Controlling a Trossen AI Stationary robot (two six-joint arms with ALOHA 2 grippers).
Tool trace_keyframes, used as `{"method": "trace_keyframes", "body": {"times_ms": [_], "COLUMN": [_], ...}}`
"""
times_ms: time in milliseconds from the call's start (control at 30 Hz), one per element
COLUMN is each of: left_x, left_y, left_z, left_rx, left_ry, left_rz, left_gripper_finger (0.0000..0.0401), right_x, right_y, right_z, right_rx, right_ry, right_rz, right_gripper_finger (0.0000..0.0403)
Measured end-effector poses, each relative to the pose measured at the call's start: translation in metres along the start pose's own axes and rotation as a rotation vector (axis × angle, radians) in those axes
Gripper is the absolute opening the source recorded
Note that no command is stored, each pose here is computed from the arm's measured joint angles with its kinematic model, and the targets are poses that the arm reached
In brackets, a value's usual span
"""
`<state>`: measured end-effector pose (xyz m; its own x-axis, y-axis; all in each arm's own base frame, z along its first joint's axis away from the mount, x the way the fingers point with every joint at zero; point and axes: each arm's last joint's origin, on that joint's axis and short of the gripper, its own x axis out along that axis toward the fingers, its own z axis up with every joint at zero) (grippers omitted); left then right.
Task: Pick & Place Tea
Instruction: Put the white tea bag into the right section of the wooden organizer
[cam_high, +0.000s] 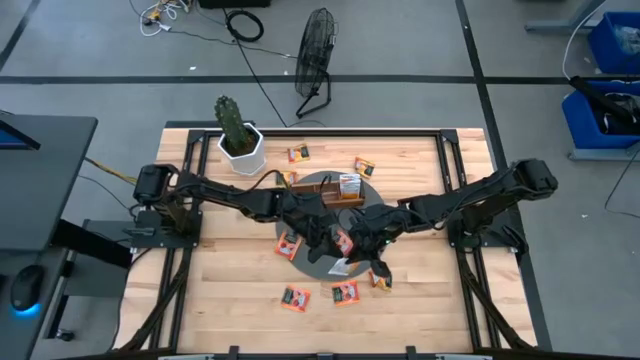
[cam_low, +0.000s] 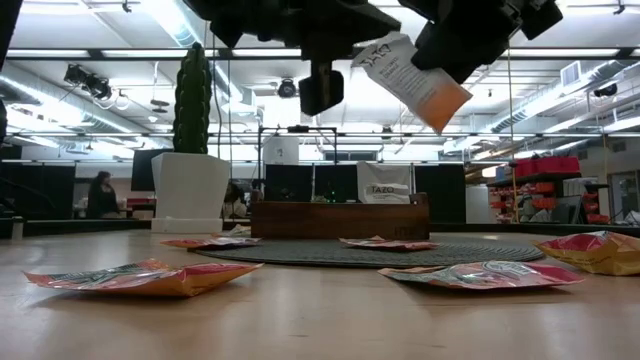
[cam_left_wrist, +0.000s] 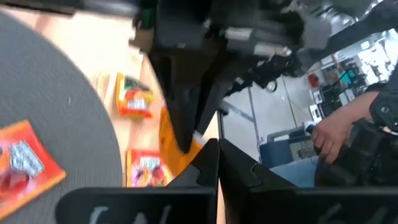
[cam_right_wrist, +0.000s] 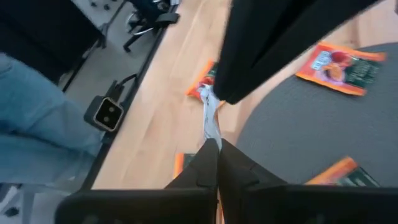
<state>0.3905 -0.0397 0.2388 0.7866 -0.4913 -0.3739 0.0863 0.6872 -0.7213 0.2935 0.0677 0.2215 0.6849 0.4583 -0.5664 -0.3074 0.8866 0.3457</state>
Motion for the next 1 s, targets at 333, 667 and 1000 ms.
{"method": "trace_keyframes", "body": {"times_ms": [333,667,1000], "left_x": [-0.036,-0.089,-0.123], "left_y": [-0.011,-0.023,-0.024], "left_z": [0.028,0.058,0.078], "left_rx": [0.086,0.208,0.271], "left_ry": [-0.149,-0.365,-0.537], "left_rz": [0.004,0.061,0.107], "left_gripper_finger": [0.0089,0.0112,0.0112], "right_x": [-0.047,-0.120,-0.172], "right_y": [0.012,0.031,0.043], "right_z": [0.005,0.018,0.027], "right_rx": [0.018,0.084,0.127], "right_ry": [-0.043,-0.367,-0.710], "right_rz": [-0.149,-0.393,-0.570], "right_gripper_finger": [0.0001,0.0000,0.0000]}}
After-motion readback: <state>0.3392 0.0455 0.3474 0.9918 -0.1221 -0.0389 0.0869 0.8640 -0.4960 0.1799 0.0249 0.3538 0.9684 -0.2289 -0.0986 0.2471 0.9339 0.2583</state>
